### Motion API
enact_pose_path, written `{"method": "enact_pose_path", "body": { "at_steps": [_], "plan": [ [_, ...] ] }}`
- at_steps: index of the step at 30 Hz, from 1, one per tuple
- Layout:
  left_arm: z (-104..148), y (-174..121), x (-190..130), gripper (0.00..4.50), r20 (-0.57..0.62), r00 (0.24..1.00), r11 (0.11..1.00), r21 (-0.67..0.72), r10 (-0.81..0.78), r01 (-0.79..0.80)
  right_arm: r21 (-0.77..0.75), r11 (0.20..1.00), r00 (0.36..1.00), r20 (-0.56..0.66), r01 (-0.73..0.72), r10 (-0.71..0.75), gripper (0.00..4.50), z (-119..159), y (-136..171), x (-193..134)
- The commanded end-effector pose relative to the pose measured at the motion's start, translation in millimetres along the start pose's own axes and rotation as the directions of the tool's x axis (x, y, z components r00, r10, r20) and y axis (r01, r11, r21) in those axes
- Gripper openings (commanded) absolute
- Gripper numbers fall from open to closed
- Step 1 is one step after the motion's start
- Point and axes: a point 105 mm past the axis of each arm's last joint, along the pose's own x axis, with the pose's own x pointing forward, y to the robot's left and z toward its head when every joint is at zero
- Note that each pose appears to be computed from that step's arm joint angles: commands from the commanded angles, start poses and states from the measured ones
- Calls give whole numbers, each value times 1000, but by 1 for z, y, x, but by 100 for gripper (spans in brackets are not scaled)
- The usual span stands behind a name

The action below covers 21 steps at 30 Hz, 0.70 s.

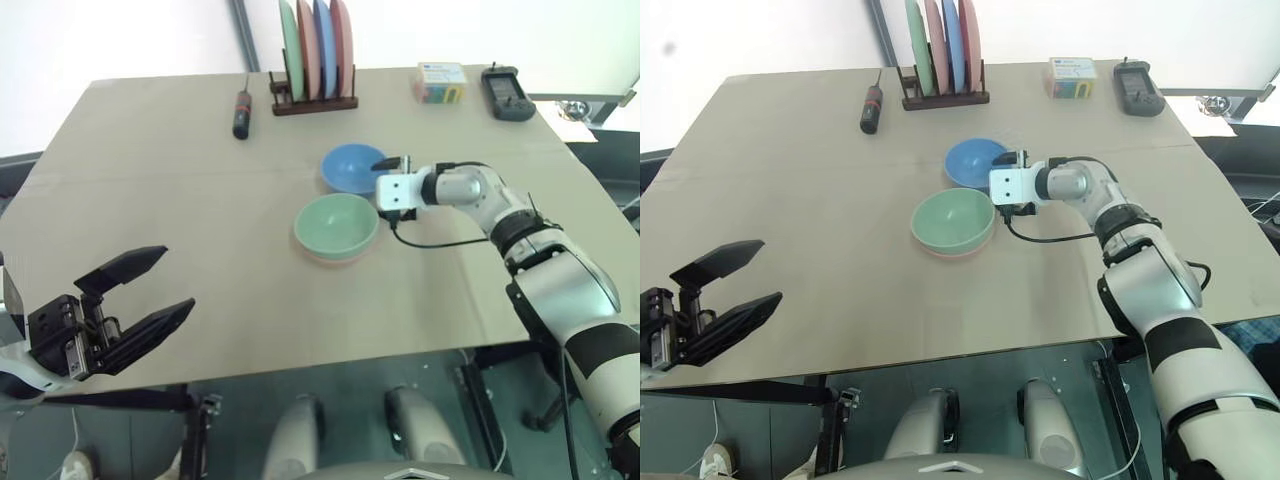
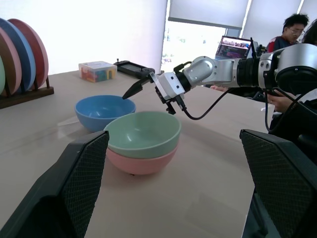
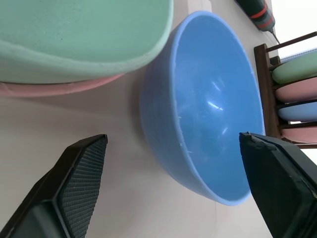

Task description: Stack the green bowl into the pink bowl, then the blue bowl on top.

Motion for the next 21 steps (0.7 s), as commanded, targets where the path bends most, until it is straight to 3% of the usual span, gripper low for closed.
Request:
{"method": "enact_pose_path", "body": {
  "at_steps": [1, 2, 3, 9, 16, 19, 21],
  "plan": [
    [6, -5, 2, 450, 0, 1000, 996, 85, 21, -21, -45, 998, 999, -11, 40, -41, 325, 6, -12, 3],
    [5, -5, 2, 450, -4, 1000, 996, 86, 22, -21, -48, 998, 999, -16, 40, -41, 274, 6, -11, 3],
    [5, -5, 2, 450, -3, 1000, 996, 88, 25, -25, -54, 998, 999, -21, 42, -44, 263, 5, -11, 4],
    [5, -6, 3, 450, 5, 999, 995, 98, 35, -35, -106, 991, 995, -55, 82, -88, 3, 3, -15, 6],
    [4, -6, 3, 450, 8, 999, 995, 94, 41, -42, -125, 988, 995, -15, 91, -94, 3, 5, -28, -8],
    [0, -2, 4, 450, 10, 999, 996, 84, 43, -43, 19, 999, 988, 147, 44, -46, 3, 21, -46, -34],
    [-2, 2, 4, 450, 14, 999, 996, 76, 43, -44, 65, 995, 956, 288, -80, 58, 3, 37, -48, -58]
  ]
}}
